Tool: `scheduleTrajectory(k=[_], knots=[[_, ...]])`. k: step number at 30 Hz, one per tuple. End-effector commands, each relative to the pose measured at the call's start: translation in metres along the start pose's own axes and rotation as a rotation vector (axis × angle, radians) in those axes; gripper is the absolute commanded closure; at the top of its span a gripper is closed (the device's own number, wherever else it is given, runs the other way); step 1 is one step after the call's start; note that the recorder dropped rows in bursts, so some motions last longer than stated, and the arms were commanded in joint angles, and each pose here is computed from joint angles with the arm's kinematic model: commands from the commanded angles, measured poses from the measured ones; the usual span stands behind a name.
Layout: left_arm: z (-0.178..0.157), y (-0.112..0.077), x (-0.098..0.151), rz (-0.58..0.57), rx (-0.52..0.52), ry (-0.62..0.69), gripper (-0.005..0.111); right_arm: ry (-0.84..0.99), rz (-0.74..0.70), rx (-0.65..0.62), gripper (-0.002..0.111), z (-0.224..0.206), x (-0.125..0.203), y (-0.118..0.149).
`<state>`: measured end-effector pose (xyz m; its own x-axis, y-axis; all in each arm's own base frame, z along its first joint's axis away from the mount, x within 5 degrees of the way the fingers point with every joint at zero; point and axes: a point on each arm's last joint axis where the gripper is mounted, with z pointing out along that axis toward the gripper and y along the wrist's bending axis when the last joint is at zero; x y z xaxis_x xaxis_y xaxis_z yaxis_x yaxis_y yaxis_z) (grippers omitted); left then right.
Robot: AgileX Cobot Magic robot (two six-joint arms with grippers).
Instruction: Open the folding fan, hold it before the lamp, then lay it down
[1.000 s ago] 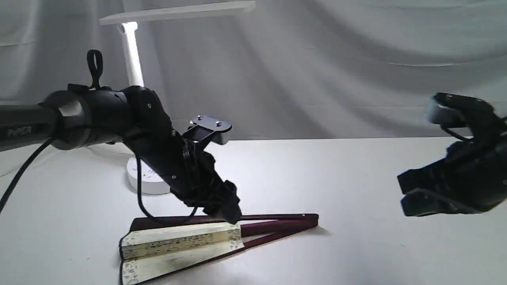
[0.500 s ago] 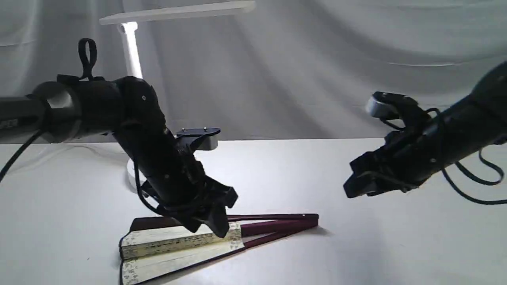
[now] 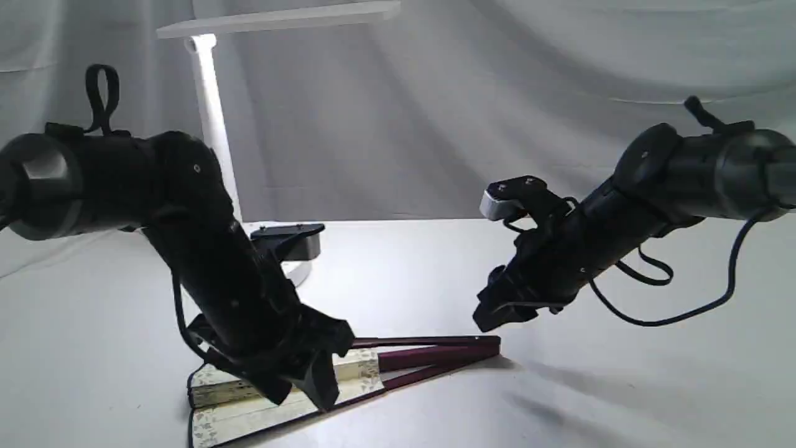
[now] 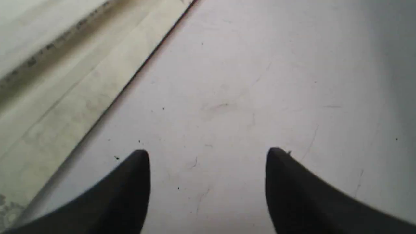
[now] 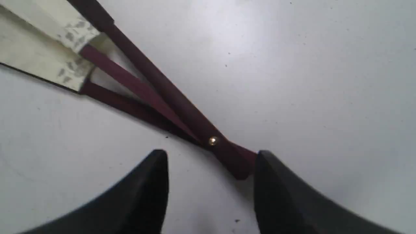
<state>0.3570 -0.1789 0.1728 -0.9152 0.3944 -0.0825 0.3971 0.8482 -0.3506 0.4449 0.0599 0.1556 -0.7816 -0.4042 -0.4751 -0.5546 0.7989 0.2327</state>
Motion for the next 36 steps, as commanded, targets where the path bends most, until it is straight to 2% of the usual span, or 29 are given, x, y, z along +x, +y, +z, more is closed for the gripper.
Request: scheduleTrajectory(k=[1,4,11,15,23,30,36], knots=[[0.003,0.001,0.005,-0.033,0.006,-0.008,0.054,0.015,-0.103,0.006,0.065,0.006,0.0,-0.003],[0.007,0.002,0.005,-0.048,0.01,-0.03,0.054,0.025,-0.173,0.006,0.065,0.014,0.003,-0.006],[0.016,0.006,0.004,-0.104,0.009,-0.107,0.054,-0.017,-0.125,-0.011,0.065,0.032,0.005,-0.01],[0.022,0.008,0.01,-0.147,0.008,-0.083,0.054,-0.051,-0.187,0.006,0.065,0.036,0.003,-0.013],[0.023,0.008,0.012,-0.151,0.01,-0.071,0.054,-0.038,-0.196,0.001,0.065,0.05,0.01,-0.018],[0.023,0.008,0.012,-0.148,0.01,-0.071,0.054,-0.034,-0.25,-0.07,0.067,0.053,0.012,-0.012],[0.023,0.009,0.012,-0.139,-0.003,-0.077,0.054,0.012,-0.272,-0.202,0.067,0.051,0.018,-0.001]])
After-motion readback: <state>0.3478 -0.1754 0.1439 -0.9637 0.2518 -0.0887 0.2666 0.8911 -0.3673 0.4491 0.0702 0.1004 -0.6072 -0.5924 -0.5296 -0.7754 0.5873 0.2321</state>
